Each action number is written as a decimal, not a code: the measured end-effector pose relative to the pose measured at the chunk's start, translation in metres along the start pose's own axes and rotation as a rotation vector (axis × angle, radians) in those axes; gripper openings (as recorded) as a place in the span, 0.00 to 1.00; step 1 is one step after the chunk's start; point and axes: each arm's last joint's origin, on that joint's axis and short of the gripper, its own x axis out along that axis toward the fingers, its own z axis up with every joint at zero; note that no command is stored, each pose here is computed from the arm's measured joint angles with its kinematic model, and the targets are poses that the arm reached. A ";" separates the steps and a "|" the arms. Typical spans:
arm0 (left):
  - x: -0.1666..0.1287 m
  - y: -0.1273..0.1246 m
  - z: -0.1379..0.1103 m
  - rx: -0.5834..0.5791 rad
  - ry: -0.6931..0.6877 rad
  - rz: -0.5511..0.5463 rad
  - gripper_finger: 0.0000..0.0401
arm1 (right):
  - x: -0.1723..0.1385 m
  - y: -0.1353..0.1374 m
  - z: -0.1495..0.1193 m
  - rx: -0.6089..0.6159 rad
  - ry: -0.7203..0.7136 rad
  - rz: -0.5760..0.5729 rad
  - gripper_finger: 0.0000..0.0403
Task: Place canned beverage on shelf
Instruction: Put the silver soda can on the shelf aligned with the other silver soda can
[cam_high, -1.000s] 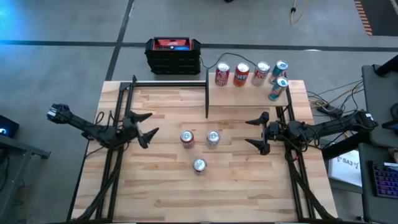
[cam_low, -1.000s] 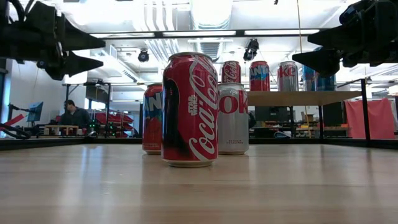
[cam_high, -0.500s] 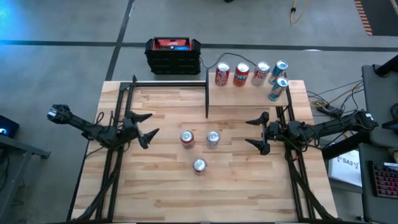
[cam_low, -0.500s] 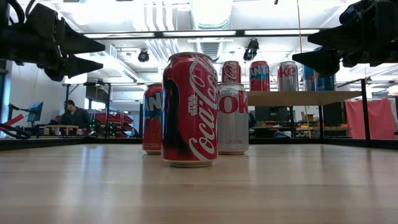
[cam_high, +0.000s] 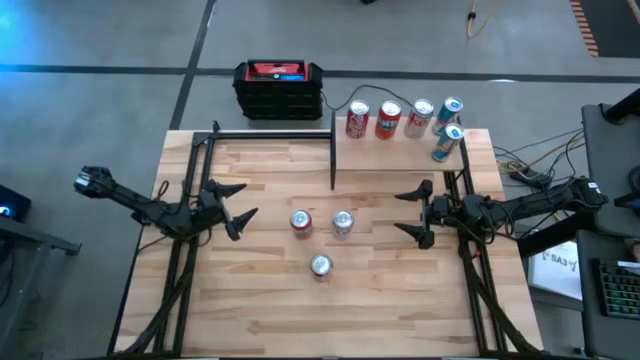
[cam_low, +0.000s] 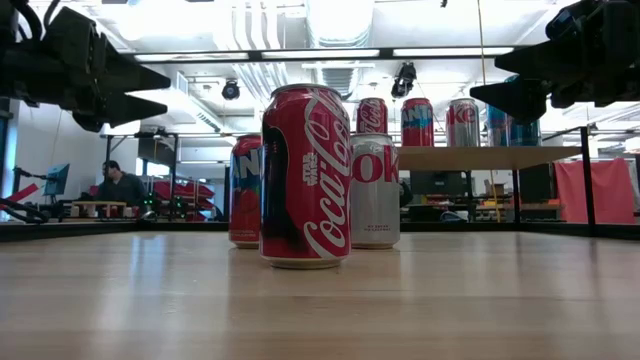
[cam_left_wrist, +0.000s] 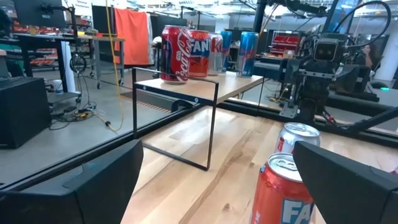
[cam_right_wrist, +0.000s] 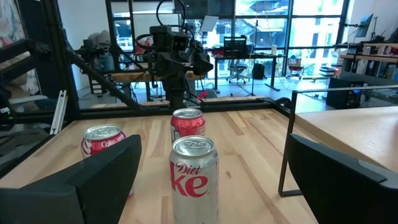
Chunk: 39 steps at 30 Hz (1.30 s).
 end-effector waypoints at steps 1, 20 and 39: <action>0.000 0.000 0.000 0.002 0.002 0.000 1.00 | 0.000 0.000 0.000 0.000 0.000 0.000 0.95; 0.004 -0.004 -0.013 0.111 0.087 0.006 1.00 | 0.000 0.000 0.000 0.000 -0.001 0.000 0.95; 0.004 -0.004 -0.016 0.132 0.103 0.008 1.00 | 0.000 0.000 0.000 0.000 -0.001 0.000 0.95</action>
